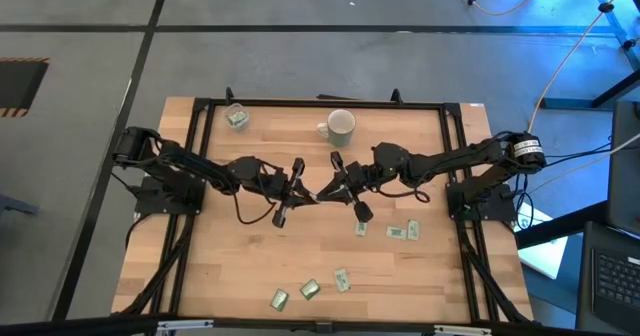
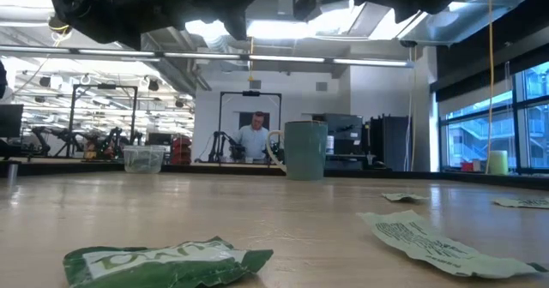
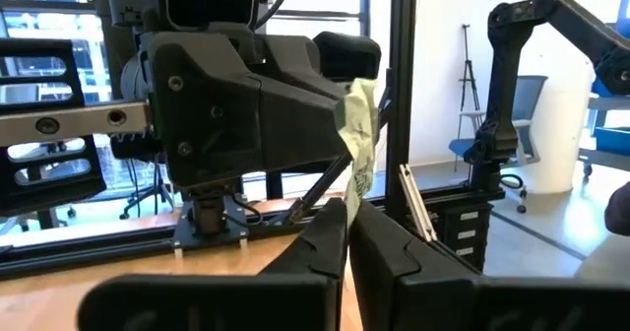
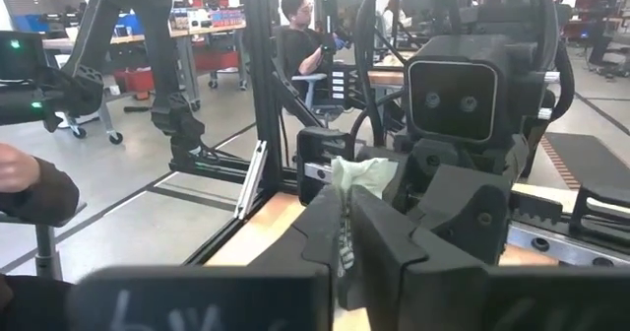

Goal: Pick and place Stevia / Truvia into bins
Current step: Put the stevia packet into the transparent bin

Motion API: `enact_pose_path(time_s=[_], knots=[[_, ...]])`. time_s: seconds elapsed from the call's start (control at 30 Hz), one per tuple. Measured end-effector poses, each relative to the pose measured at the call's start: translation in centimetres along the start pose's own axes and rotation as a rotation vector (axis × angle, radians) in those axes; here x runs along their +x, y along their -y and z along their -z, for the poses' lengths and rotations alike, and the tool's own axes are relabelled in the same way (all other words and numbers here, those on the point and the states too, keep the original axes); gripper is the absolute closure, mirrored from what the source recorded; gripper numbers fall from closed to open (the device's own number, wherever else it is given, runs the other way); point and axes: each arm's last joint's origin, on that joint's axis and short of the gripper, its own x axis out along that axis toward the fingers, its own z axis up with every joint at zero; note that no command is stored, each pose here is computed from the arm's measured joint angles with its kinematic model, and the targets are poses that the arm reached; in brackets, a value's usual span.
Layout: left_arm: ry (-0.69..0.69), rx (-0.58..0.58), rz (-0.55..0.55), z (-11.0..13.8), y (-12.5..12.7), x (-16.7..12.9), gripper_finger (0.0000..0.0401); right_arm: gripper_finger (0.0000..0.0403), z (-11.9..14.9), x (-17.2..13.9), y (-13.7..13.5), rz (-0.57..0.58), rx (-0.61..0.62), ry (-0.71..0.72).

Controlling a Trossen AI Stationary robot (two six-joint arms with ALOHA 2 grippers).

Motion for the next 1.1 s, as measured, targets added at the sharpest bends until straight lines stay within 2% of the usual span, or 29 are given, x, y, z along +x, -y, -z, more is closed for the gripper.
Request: enact_pose_path(time_s=[0.27, 0.4, 0.53, 0.63, 0.77, 0.93, 1.1], knots=[[-0.097, -0.076, -0.035, 0.9, -0.5, -0.2, 0.0396, 0.0294, -0.6, -1.9, 0.3, 0.041, 0.082, -0.140], [-0.180, -0.155, -0.133, 1.6, -1.6, -0.6, 0.0397, 0.0277, -0.4, -3.5, 0.3, 0.171, 0.132, -0.291], [-0.321, -0.223, -0.369, 2.0, -3.2, -2.0, 0.0397, 0.0277, 0.6, -4.6, 0.3, 0.358, 0.145, -0.435], [-0.433, -0.271, -0.587, 1.6, -4.5, -3.6, 0.0397, 0.0277, 1.9, -4.9, 0.2, 0.418, 0.162, -0.476], [-0.620, -0.284, -0.866, 0.0, -6.0, -5.8, 0.0397, 0.0278, 3.6, -5.0, 0.2, 0.421, 0.169, -0.507], [-0.880, -0.195, -1.229, -2.3, -7.8, -8.2, 0.0397, 0.0278, 5.0, -5.0, 0.2, 0.422, 0.161, -0.485], [-1.037, -0.157, -1.487, -4.0, -10.3, -10.5, 0.0397, 0.0278, 5.2, -5.1, 0.2, 0.421, 0.156, -0.481]])
